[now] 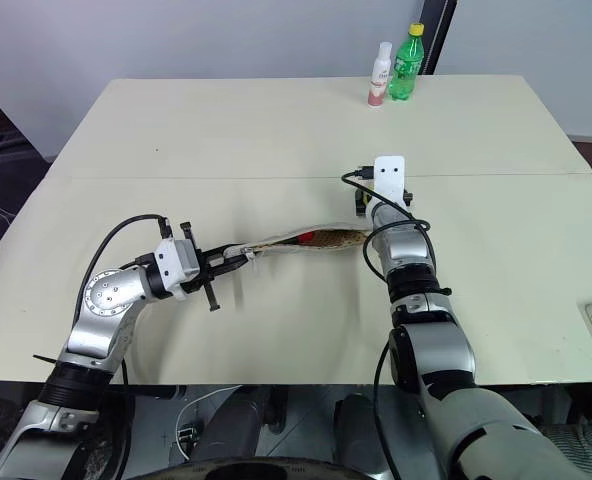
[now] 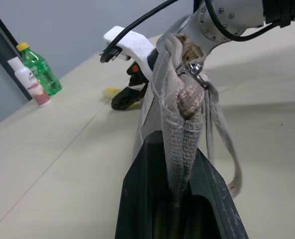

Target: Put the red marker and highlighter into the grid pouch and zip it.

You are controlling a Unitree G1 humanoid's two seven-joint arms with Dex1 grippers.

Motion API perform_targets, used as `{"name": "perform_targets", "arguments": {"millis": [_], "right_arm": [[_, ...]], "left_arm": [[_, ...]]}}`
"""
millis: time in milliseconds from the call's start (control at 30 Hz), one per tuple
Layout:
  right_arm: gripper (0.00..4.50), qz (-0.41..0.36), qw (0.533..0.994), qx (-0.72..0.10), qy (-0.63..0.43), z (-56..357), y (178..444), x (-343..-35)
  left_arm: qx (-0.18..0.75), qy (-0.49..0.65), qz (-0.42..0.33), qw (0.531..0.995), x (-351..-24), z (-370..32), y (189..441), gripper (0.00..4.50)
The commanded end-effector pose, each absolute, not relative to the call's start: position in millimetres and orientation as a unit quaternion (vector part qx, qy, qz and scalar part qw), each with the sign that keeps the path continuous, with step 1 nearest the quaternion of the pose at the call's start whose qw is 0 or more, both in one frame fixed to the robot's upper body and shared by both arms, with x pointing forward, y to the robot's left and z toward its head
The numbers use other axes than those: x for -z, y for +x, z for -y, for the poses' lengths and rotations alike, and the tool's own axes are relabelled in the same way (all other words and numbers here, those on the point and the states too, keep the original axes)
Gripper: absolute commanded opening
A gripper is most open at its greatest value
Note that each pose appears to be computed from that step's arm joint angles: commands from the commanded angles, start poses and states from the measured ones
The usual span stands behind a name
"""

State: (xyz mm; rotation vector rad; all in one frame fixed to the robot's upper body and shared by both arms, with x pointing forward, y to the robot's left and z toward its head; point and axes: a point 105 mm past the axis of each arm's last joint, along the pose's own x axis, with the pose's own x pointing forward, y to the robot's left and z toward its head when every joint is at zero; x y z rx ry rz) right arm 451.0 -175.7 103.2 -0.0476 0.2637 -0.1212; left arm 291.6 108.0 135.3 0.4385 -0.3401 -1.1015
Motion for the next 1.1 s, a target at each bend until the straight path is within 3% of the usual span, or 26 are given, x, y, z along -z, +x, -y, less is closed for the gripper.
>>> {"name": "perform_targets", "arguments": {"millis": [33,100,133,233,333,433,533,633,733,900,1100], "right_arm": [[2.07,-0.160,0.984,0.077,0.004,183,446,-87],[1.06,-0.156,0.985,0.074,0.005,182,446,-89],[0.92,-0.155,0.985,0.072,0.008,183,446,-90],[0.94,-0.115,0.992,0.036,0.033,182,447,-108],[0.94,-0.037,0.997,-0.071,-0.011,170,439,-143],[0.94,0.064,0.963,-0.254,-0.055,152,391,-191],[0.94,0.090,0.924,-0.361,-0.090,155,338,-211],[0.94,0.075,0.886,-0.426,-0.168,169,295,-212],[0.94,0.046,0.866,-0.450,-0.213,186,270,-213],[0.94,-0.022,0.849,-0.456,-0.266,200,250,-195],[0.94,-0.046,0.840,-0.447,-0.303,203,254,-175]], "left_arm": [[0.516,0.215,0.188,0.808,-148,-103,290,0.00],[0.514,0.214,0.190,0.809,-149,-102,290,0.00],[0.513,0.213,0.191,0.809,-149,-102,290,0.00],[0.511,0.213,0.187,0.812,-147,-103,291,0.00],[0.513,0.215,0.180,0.811,-143,-103,289,0.00],[0.508,0.219,0.181,0.813,-143,-102,290,0.00],[0.511,0.219,0.182,0.811,-141,-99,288,0.00],[0.516,0.221,0.180,0.808,-136,-97,288,0.00],[0.515,0.219,0.182,0.808,-135,-95,291,0.00],[0.511,0.216,0.192,0.810,-139,-91,298,0.00],[0.514,0.216,0.201,0.805,-144,-87,301,0.00]]}}
